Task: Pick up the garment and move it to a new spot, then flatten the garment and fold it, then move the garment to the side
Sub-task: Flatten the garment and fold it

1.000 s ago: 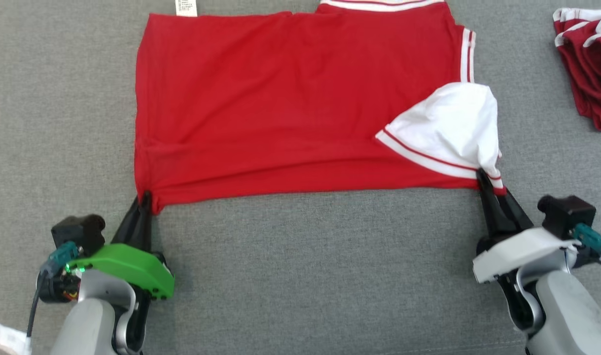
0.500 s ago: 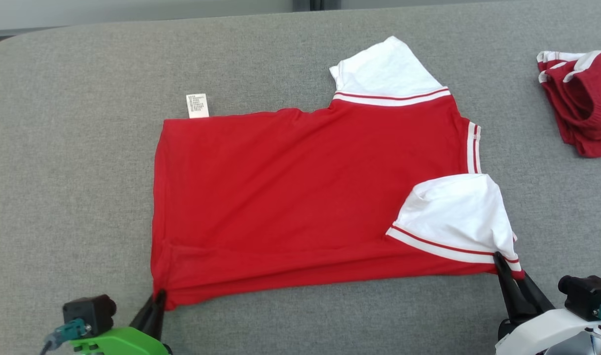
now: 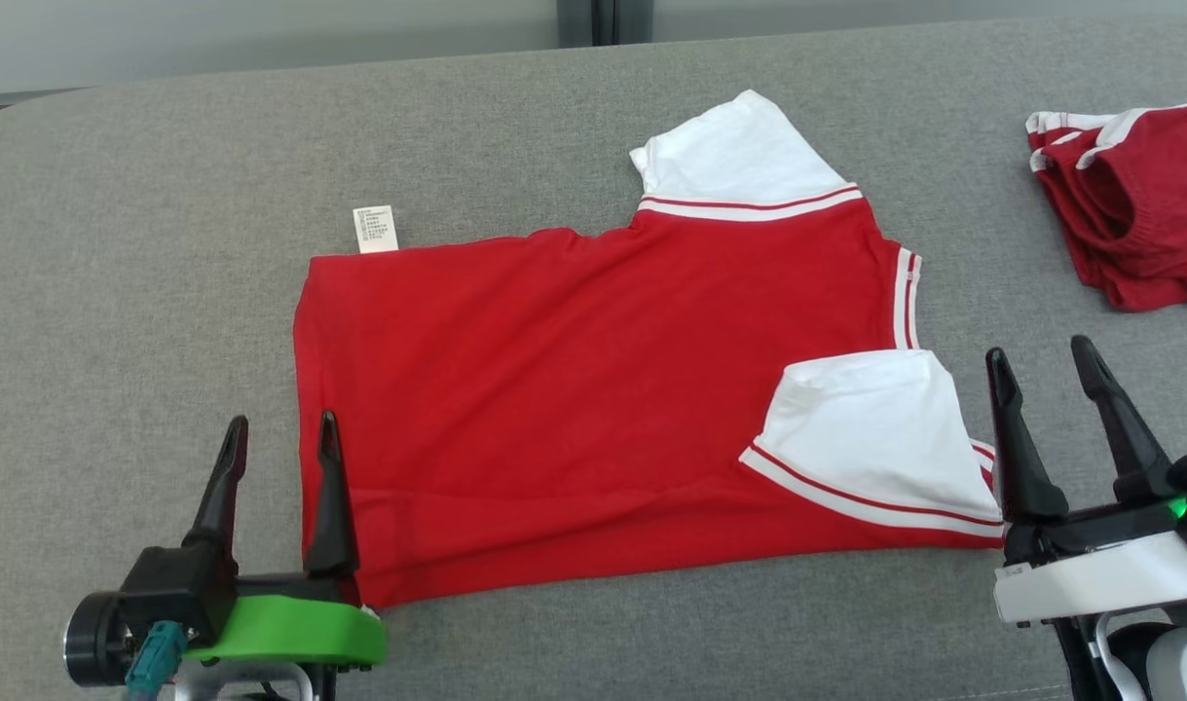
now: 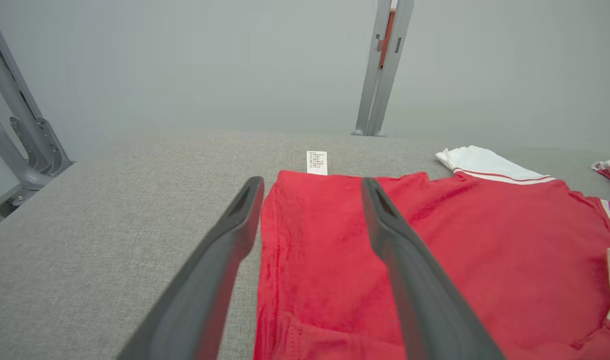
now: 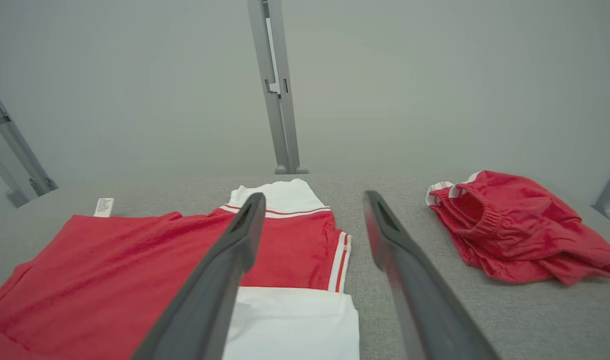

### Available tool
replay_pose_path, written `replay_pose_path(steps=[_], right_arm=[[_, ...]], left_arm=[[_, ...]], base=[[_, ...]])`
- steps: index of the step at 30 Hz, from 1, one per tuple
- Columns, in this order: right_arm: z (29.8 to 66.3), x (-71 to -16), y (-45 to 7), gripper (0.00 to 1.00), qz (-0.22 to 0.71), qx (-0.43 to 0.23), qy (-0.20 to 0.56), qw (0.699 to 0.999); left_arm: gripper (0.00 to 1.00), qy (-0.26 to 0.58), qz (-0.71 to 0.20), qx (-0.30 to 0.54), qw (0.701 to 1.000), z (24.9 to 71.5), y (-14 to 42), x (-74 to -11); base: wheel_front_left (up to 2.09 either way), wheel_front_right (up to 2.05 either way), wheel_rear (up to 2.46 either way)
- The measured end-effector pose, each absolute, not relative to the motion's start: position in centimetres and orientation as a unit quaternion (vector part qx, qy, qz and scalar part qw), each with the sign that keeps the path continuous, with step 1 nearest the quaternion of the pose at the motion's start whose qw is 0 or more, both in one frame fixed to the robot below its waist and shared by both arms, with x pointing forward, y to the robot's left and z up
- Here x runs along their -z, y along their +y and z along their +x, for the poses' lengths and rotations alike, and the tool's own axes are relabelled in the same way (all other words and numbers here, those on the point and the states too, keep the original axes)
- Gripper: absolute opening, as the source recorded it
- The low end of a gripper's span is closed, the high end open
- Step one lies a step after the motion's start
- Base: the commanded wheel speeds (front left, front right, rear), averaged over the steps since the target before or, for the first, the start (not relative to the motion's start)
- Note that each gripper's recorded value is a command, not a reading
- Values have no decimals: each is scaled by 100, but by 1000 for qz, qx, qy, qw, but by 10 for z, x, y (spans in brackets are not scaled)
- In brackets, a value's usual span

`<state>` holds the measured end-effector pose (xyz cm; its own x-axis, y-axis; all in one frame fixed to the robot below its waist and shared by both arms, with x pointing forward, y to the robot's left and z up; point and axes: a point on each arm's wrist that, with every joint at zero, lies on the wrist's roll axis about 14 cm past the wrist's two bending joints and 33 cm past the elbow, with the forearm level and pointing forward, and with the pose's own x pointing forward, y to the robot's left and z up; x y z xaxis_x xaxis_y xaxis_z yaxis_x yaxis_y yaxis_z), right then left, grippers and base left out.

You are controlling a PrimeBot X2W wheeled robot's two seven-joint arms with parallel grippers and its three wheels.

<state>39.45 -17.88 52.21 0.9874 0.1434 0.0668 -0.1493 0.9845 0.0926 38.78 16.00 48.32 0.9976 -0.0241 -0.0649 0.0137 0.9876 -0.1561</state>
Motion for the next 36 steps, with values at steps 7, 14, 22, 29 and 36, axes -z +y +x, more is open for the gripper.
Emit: replay_pose_path(steps=[7, 14, 22, 29, 36], right_arm=[[394, -542, -175, 100, 43, -76, -48, 995], [398, -536, -175, 100, 49, -72, -39, 995], [417, -518, -165, 100, 57, -88, -20, 994], [431, -492, -160, 100, 68, -92, 5, 993], [433, -465, -176, 100, 66, -69, 35, 995]], left_arm=[[100, -1, -58, 16, 998, 396, 157, -504], [100, 4, -47, 21, 999, 408, 160, -505], [100, 53, -44, 96, 993, 486, 155, -511], [100, 223, -30, 110, 968, 521, 174, -429], [48, 327, -36, 119, 937, 522, 172, -362]], base=[[0, 0, 0], [0, 0, 0], [0, 0, 0], [0, 0, 0], [0, 0, 0]])
